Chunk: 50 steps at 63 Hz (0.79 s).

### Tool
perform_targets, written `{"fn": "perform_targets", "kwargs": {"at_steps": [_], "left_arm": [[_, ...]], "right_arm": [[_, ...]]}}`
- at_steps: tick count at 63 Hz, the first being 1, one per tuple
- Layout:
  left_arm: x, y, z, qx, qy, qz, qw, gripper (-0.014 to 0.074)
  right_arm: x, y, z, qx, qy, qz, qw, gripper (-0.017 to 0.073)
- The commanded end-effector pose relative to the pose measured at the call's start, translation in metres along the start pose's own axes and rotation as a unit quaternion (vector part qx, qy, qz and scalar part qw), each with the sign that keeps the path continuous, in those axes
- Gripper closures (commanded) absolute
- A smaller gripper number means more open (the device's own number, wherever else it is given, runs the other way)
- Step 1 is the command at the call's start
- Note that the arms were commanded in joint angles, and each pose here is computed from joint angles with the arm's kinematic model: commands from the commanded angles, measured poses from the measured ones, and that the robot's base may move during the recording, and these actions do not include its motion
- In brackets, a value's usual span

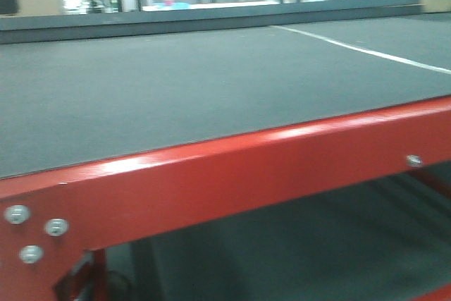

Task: Grab PVC pipe and place in blue bin
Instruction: 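Drive the base away from the table holding both pipe pieces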

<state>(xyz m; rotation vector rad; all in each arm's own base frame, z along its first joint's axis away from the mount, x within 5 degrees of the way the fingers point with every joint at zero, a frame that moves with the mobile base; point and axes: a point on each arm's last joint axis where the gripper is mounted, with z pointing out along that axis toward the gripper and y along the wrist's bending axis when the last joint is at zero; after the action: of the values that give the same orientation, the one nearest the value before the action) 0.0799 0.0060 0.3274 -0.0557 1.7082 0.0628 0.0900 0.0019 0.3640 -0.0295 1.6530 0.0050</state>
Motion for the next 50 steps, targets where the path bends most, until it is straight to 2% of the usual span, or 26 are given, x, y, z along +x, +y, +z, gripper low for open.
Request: {"fn": "perform_targets", "kwargs": {"at_steps": [1, 50], "left_arm": [[-0.0015, -0.0002, -0.0008, 0.001, -0.011, -0.004, 1.000, 0.0704], [-0.0015, -0.0002, -0.0008, 0.001, -0.011, -0.004, 1.000, 0.0704]], "right_arm": [[-0.0030, -0.0006, -0.0015, 0.004, -0.018, -0.001, 1.000, 0.0728], [-0.0031, -0.0006, -0.0015, 0.004, -0.018, -0.001, 1.000, 0.0728]]}}
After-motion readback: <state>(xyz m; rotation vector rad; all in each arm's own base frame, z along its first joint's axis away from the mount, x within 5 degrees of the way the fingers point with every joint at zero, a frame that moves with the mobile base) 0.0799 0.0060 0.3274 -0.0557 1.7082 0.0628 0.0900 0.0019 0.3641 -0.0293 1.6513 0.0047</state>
